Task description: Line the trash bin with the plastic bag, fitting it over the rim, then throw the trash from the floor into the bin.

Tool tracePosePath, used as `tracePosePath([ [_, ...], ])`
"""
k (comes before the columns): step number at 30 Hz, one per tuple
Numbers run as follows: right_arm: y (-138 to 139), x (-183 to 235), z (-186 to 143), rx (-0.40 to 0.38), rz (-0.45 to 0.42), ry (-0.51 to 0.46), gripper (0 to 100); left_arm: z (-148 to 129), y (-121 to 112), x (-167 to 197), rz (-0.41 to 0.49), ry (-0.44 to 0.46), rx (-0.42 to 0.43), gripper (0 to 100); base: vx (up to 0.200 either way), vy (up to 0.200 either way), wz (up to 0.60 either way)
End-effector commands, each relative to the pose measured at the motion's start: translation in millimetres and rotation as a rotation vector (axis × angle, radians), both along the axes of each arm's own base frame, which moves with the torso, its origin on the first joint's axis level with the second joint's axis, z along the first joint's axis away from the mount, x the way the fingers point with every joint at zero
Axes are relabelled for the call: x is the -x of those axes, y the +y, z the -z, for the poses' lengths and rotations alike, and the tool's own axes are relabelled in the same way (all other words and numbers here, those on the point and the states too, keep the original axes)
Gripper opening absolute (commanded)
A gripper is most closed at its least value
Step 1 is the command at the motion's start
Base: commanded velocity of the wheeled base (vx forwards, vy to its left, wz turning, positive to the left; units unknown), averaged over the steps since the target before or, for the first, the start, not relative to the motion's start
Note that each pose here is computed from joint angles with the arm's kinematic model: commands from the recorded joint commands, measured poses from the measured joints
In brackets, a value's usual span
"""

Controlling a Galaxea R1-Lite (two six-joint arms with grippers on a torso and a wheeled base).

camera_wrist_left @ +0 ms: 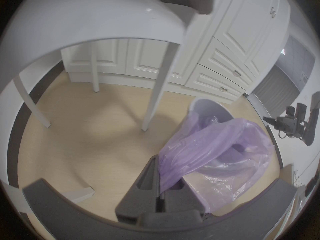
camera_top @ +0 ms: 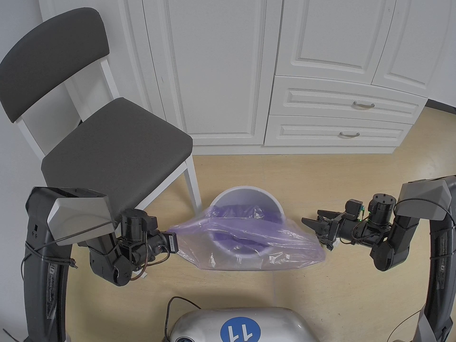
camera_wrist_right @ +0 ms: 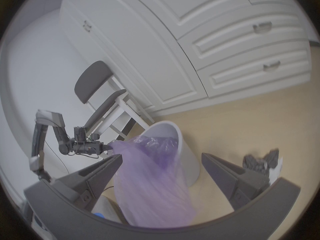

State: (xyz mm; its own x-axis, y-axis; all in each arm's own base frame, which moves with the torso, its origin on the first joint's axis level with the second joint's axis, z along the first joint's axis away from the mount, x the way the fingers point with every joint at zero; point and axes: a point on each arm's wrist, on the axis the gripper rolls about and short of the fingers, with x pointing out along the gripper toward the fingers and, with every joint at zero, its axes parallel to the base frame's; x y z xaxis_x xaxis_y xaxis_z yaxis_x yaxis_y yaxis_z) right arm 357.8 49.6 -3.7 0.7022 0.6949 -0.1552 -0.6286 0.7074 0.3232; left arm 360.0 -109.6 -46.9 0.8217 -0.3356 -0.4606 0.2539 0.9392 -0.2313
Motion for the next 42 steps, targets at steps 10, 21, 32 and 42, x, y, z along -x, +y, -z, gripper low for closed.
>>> tracePosePath([
  [10, 77, 18, -25, 0.232, 0.119, -0.244, 100, 5, -33, 20, 0.092, 0.009, -0.002, 0, 0.0, 0.0, 0.0],
  [21, 119, 46, 2, 0.426, 0.102, -0.26, 100, 18, -28, 14, 0.068, 0.032, -0.018, 0, 0.0, 0.0, 0.0],
  [32, 121, 35, 25, 0.454, 0.104, -0.244, 100, 12, -25, 15, 0.061, 0.015, -0.015, 100, 0.0, 0.0, 0.0],
  [42, 127, 13, 48, 0.471, 0.175, -0.258, 100, -10, -24, 29, 0.107, -0.03, -0.064, 100, 0.0, 0.0, 0.0],
])
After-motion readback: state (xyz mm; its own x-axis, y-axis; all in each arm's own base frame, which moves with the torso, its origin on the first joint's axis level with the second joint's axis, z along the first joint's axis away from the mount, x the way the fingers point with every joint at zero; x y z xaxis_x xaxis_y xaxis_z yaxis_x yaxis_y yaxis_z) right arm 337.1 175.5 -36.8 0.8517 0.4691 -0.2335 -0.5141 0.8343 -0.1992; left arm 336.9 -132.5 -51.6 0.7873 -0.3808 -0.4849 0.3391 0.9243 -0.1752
